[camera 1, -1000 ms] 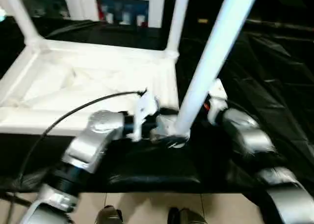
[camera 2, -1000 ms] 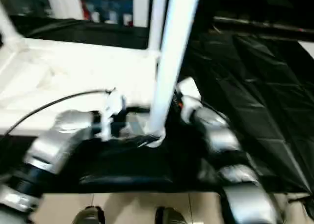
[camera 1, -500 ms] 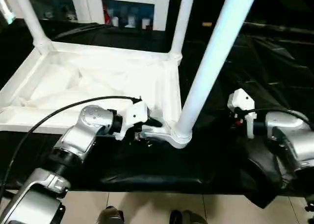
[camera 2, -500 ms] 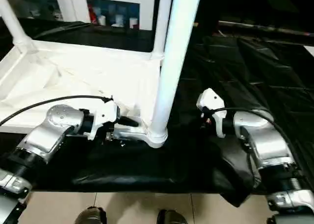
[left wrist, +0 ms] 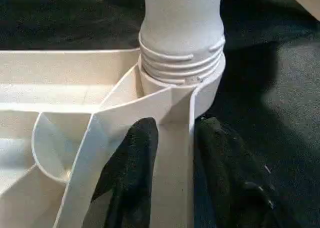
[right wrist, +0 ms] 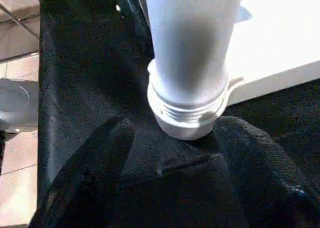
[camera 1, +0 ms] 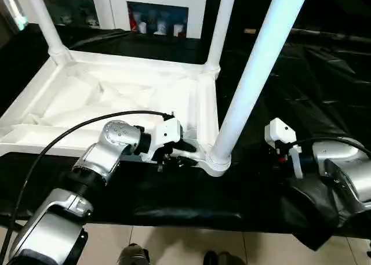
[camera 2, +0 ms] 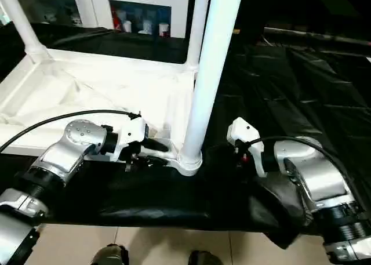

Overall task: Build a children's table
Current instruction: Rotate leg to tighten

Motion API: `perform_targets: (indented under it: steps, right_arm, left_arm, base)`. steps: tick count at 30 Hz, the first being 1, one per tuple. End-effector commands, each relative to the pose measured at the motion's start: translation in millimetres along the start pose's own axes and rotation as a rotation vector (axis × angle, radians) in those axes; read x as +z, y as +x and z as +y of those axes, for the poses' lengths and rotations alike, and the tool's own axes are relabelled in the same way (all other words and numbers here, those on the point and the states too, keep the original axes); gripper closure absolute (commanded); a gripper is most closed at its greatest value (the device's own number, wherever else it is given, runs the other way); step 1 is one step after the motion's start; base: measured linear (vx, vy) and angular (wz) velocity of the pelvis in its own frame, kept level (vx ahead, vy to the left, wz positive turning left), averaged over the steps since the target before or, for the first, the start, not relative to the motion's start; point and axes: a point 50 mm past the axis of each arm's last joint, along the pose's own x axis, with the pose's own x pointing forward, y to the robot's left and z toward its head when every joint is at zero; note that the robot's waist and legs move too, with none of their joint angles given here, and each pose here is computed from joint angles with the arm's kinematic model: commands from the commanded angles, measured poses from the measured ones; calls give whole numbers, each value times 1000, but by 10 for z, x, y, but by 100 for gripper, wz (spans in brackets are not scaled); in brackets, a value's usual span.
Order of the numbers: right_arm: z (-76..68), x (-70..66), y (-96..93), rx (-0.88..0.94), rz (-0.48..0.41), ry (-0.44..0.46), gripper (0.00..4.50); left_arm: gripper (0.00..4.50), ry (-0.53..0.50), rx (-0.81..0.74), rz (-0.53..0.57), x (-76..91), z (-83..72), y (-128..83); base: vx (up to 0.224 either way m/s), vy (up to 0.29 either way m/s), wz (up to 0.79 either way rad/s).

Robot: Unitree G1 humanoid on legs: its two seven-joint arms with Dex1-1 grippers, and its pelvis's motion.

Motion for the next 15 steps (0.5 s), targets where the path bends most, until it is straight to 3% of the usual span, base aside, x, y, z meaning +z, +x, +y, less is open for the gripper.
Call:
perform_targets:
  steps: [1,9,15]
  right_arm:
    - [28,9,-20,4,0,1,141]
    - [32,0,-29,4,8,5,141]
    - [29,2,-19,5,12,5,141]
  left_arm:
    - [327,13,-31,32,-11,-4,14]
    - [414,3,-53,78,-84,-28,-83]
    - [447,-9,-64,95,-132,-44,-121]
  base:
    - [0,0,0]
    - [0,0,0]
    - [0,0,0]
